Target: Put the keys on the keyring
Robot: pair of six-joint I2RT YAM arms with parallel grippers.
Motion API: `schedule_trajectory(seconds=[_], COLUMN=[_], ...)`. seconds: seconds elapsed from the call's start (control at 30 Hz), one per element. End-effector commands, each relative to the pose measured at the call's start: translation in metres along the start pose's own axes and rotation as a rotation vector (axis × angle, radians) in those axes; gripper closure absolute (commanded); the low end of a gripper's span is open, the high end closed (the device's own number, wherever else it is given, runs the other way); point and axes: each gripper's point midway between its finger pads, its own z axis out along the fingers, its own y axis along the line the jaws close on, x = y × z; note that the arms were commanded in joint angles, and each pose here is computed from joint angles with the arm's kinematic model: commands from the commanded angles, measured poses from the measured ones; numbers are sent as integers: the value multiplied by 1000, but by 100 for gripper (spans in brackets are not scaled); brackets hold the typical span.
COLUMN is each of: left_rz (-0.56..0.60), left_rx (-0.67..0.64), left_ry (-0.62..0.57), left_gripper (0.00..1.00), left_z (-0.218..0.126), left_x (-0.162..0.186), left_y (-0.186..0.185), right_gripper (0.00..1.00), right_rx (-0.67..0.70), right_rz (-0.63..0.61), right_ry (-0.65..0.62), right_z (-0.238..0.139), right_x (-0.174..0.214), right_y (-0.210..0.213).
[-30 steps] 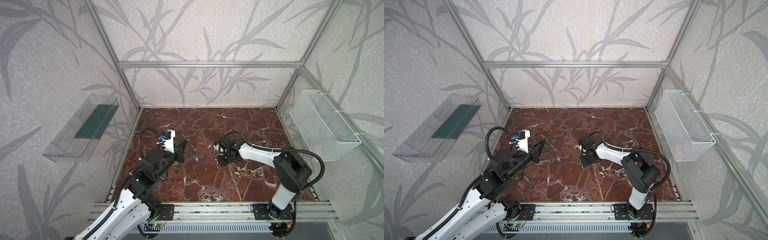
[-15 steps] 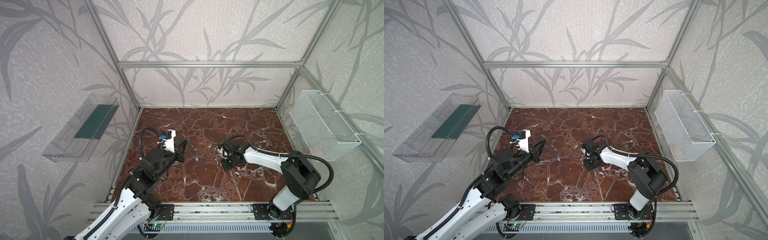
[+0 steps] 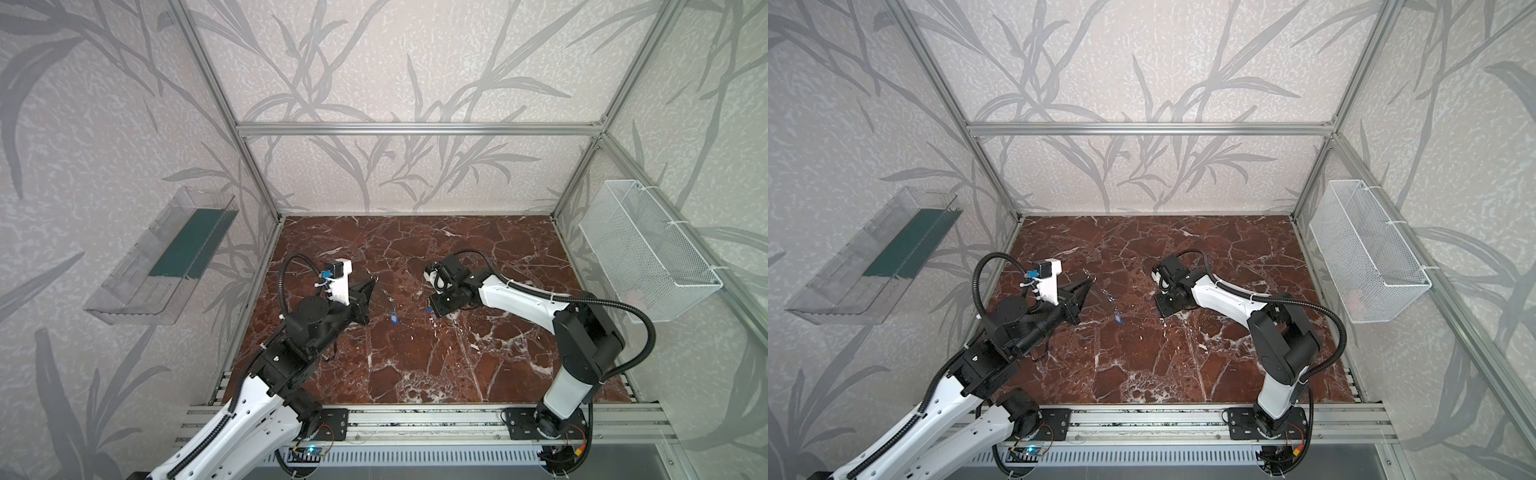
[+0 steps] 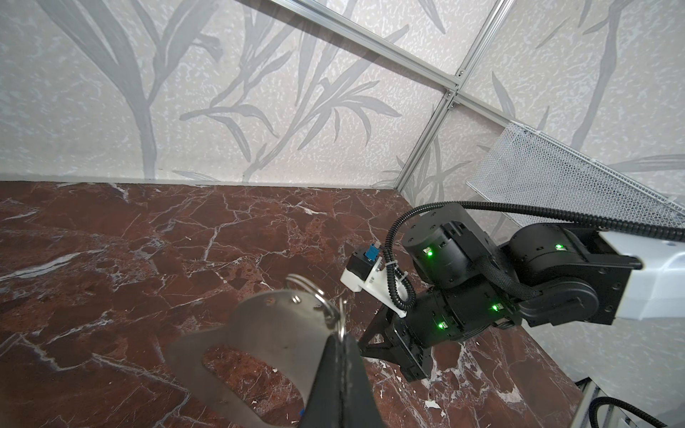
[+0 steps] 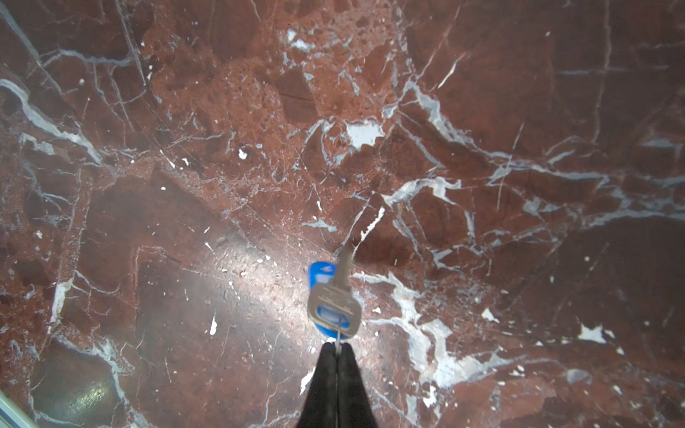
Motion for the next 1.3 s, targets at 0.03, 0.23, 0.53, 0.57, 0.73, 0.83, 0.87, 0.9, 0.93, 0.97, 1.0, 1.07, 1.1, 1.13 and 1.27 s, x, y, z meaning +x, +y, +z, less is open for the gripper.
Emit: schedule_trajectory(seconds=[0.03,0.23,0.53,0.57,0.73,0.83,0.87,0.9,0.93,0.97,1.0,1.07,1.1,1.13,1.27], left_rz=[0,-1,-1,-2,-2,-2,-2,-2,-2,-2,-2,-2,-2,-1,-1], left_rx=[15,17,17,19,17,18,18,17,18,18,16,19,19,18,16], left_ry=[-40,-40,-38,-36,-39,-38,-38,-39,-40,-38,-39,-39,-38,-39,-39], left_gripper=[100,100,100,100,100,100,100,100,100,100,100,100,100,100,100], left_z=[-3,-3,-2,-1,-2,-2,-2,-2,-3,-3,-2,-3,-3,-3,-2], left_x=[-10,-10,-10,-9,-10,-10,-10,-10,-10,-10,-10,-10,-10,-10,-10], left_y=[-4,-4,-4,-4,-4,-4,-4,-4,-4,-5,-4,-4,-4,-4,-4], right_gripper=[100,100,100,100,100,100,100,100,100,100,100,100,100,100,100], right_rx=[-20,-22,-15,-12,-11,-14,-15,-15,-13,-14,-14,-18,-20,-23,-29], right_rz=[3,16,20,17,13,7,8,8,8,7,7,6,7,8,14], right_ry=[21,25,28,24,-13,-18,-19,-21,-22,-24,-26,-27,-24,-22,-18], right_z=[7,7,2,1,-6,-6,-5,-5,-5,-5,-5,-4,-3,-3,0], right_x=[3,14,24,22,5,-2,-4,-6,-8,-9,-11,-13,-12,-11,-6], right_y=[1,-1,-4,-4,-4,-3,-3,-2,-3,-2,-2,-1,-1,-1,0])
